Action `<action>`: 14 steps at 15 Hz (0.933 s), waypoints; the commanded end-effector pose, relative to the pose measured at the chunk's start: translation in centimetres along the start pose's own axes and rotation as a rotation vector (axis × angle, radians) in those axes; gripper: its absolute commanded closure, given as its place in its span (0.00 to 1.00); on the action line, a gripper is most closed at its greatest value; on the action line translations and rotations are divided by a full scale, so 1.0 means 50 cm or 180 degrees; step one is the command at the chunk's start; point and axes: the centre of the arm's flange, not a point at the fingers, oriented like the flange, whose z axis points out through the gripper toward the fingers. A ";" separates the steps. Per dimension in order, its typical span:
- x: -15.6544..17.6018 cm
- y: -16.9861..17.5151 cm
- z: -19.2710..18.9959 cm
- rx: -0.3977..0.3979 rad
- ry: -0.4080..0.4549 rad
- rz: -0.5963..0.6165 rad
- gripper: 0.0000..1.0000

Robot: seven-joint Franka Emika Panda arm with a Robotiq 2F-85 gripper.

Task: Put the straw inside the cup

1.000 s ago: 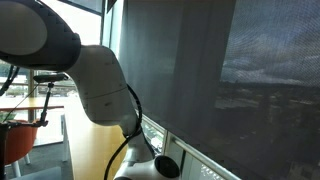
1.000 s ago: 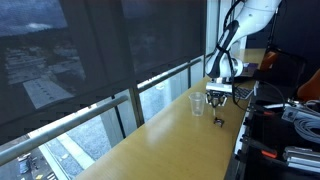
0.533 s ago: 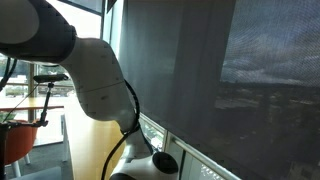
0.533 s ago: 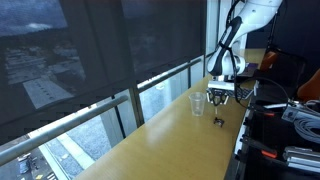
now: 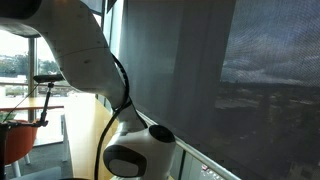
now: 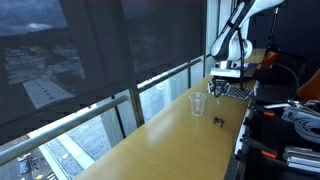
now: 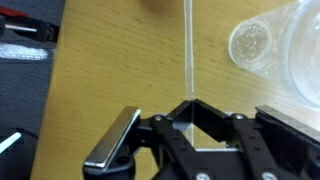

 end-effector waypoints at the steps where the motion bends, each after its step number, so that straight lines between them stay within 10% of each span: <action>1: -0.077 0.032 -0.102 -0.0069 -0.0225 -0.0110 0.98; 14: -0.250 -0.085 -0.237 0.0141 -0.1264 -0.0749 0.98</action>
